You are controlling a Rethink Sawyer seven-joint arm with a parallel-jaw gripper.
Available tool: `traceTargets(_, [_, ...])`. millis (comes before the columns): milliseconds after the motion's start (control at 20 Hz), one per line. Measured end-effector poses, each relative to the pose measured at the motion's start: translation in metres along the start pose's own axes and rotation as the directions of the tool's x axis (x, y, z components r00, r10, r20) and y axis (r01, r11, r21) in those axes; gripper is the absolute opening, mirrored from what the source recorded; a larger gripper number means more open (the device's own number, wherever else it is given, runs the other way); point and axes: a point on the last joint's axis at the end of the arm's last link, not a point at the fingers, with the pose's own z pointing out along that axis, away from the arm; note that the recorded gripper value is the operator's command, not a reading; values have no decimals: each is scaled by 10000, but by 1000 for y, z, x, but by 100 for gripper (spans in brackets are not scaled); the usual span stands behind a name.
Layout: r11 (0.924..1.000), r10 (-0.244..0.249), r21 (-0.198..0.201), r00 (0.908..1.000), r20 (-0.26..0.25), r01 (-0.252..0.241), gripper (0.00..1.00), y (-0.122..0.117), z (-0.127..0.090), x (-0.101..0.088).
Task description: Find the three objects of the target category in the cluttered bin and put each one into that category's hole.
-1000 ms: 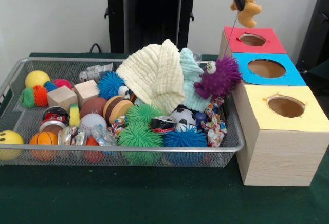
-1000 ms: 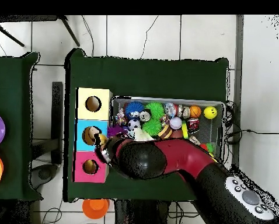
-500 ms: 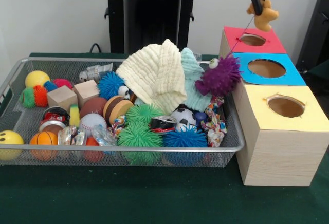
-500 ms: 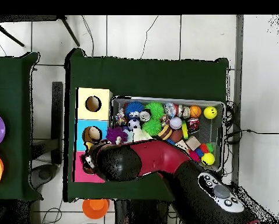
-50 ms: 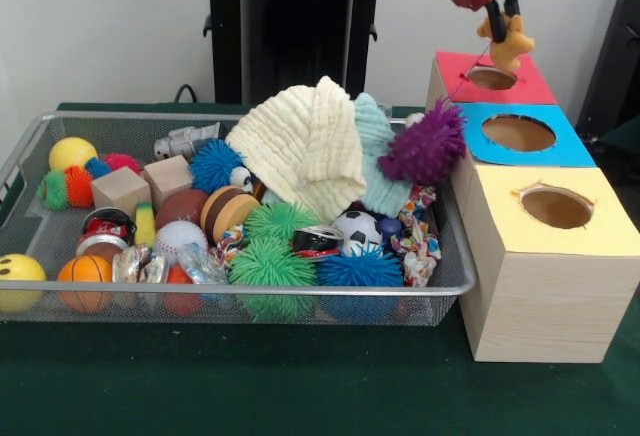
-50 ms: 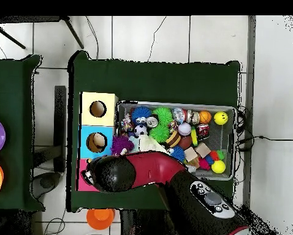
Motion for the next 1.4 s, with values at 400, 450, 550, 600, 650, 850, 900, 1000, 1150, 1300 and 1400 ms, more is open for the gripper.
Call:
traceTargets(400, [9986, 519, -48, 9965, -661, -523, 0, -7, 18, 16])
traceTargets(450, [9983, 572, -37, 9960, -689, -576, 0, -8, 19, 18])
traceTargets(550, [9975, 702, -14, 9946, -759, -705, 0, -11, 21, 22])
traceTargets(600, [9969, 778, -11, 9937, -806, -781, 0, -13, 23, 24])
traceTargets(650, [9965, 836, -17, 9929, -848, -840, 0, -14, 24, 26])
traceTargets(850, [9949, 1002, -24, 9909, -902, -1009, 0, -16, 32, 31])
traceTargets(900, [9948, 1015, -17, 9910, -872, -1021, 0, -17, 33, 31])
traceTargets(1000, [9944, 1050, 11, 9915, -761, -1053, 0, -18, 36, 31])
traceTargets(1150, [9942, 1077, 78, 9927, -551, -1074, 0, -20, 39, 29])
traceTargets(1300, [9940, 1092, 92, 9930, -453, -1089, 0, -21, 41, 28])
traceTargets(1400, [9940, 1095, 83, 9929, -455, -1093, 0, -21, 41, 28])
